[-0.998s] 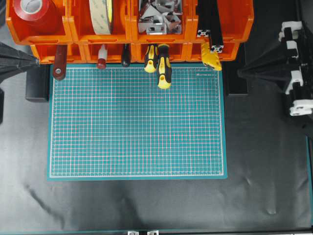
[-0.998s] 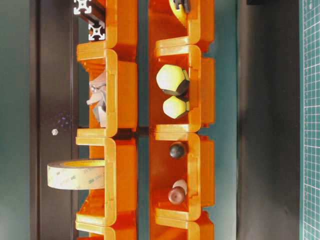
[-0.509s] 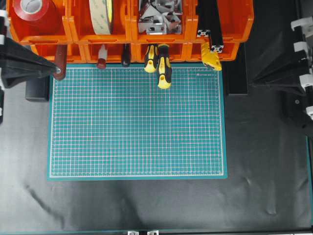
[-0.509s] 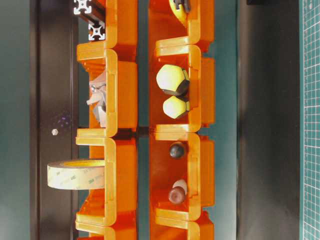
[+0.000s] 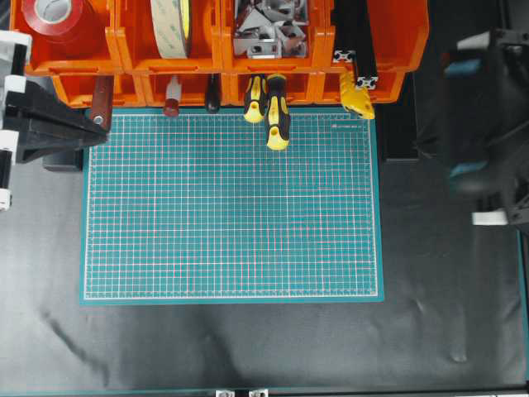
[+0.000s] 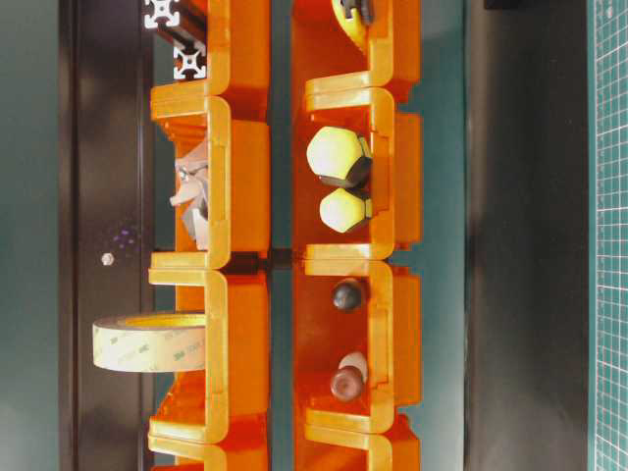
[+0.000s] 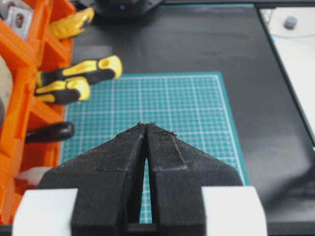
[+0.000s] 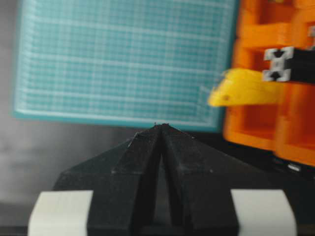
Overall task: Pick frame from container rack with right arm.
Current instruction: 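Move the open right gripper to the black extrusion in the rack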
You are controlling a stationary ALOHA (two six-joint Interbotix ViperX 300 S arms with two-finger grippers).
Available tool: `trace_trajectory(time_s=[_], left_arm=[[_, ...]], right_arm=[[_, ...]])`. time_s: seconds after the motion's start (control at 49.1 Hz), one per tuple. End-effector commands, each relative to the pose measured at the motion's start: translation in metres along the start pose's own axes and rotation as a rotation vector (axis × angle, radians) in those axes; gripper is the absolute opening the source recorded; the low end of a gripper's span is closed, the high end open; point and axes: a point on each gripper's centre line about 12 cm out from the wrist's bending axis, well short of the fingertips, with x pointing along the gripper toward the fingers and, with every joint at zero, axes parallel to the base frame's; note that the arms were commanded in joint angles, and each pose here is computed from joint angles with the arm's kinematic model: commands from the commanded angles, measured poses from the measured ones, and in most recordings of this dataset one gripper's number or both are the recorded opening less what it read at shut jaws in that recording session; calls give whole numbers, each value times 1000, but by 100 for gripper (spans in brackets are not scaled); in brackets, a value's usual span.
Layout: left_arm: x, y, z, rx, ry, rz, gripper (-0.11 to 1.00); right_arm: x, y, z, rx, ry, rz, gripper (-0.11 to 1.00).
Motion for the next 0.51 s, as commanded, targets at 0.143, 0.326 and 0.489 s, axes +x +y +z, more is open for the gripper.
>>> trace_trajectory(time_s=[0.143, 0.326, 0.489], left_arm=[[-3, -6, 11, -30, -30, -24, 0], [-6, -6, 13, -42, -39, -26, 0], [-4, -7, 12, -41, -33, -28, 0]], right_arm=[[6, 15, 15, -131, 69, -432, -1], [18, 40, 11, -241, 90, -729, -1], [15, 55, 8, -266, 103, -841, -1]])
